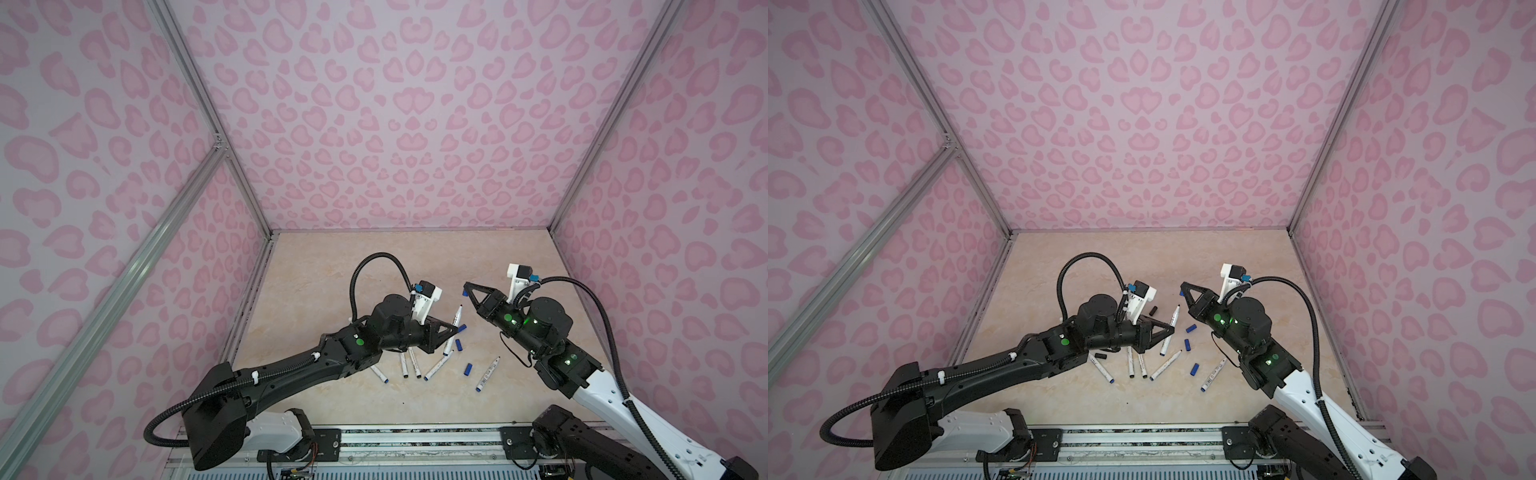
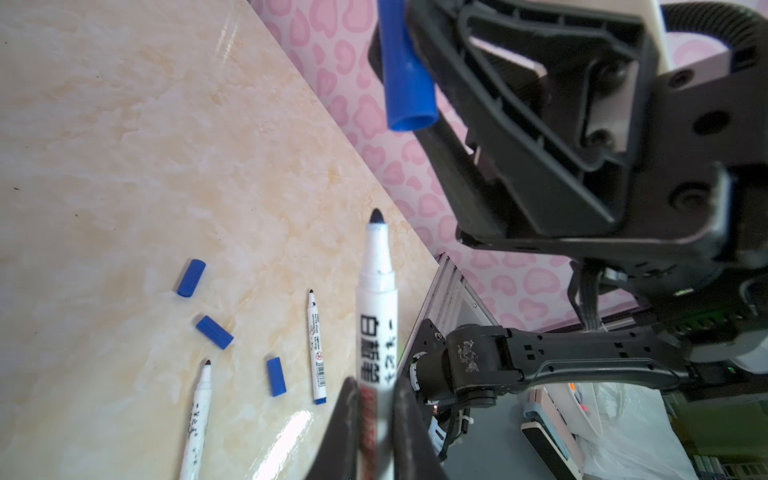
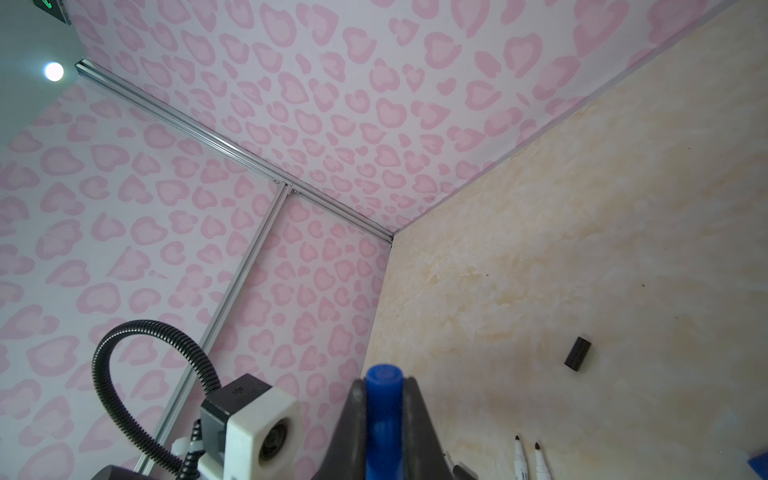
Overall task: Insert the pens into the pen caps
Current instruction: 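Move the right gripper's blue cap toward the marker tip in the left gripper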
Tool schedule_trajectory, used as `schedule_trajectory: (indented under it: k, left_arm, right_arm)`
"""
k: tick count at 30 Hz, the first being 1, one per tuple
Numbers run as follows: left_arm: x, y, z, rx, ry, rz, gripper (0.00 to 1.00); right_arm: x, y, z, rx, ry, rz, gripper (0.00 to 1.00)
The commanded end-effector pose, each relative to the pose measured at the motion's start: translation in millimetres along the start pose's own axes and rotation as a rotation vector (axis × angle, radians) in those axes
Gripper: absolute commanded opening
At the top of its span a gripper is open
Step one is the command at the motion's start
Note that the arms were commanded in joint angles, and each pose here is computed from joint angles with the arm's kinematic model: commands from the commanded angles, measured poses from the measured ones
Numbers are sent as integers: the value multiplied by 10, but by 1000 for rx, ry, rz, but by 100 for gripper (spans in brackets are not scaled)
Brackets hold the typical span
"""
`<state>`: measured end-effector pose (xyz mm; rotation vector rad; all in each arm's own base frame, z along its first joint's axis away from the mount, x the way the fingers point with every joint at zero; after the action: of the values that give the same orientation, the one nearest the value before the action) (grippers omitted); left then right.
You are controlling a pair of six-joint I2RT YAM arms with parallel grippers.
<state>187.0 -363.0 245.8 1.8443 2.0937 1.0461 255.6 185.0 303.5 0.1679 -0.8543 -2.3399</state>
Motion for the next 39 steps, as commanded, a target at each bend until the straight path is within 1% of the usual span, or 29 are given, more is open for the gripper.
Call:
schedule_trajectory:
  k: [1, 8, 11, 18, 25, 32, 37, 39]
  left_arm:
    - [13, 114, -121, -22, -37, -37, 4]
    - [49, 100, -66, -18, -12, -51, 4]
    - [67, 103, -50, -19, -2, -59, 4]
    - [90, 136, -66, -25, 3, -71, 4]
    - [69, 119, -33, -22, 12, -67, 4]
    - [87, 134, -7, -24, 30, -84, 4]
    - [74, 88, 12, -18, 25, -66, 4]
    - [82, 94, 22, -16, 31, -71, 4]
  right_arm:
    - [-35, 60, 97, -1, 23, -48, 10]
    - [-1, 68, -16, 8, -32, -72, 10]
    - [2, 41, -38, -1, -29, -67, 10]
    - [-86, -101, -16, -9, -2, -5, 10]
    - [-128, -149, 23, -6, 7, 8, 10]
    - [-91, -157, 25, -2, 4, 0, 10]
    - [-94, -107, -34, 3, -31, -36, 10]
    - [-88, -111, -22, 4, -25, -33, 10]
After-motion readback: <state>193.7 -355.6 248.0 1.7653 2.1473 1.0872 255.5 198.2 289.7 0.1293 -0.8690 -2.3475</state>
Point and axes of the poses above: each gripper's point midway between its finger pads, its own x axis back along the fingers, its own z axis along the line the jaws close on, y = z × x, the point moved 2 cm from there along x, back along the fingers, and after that the axes turned 7 degrees about x, right-handed, at the moved point
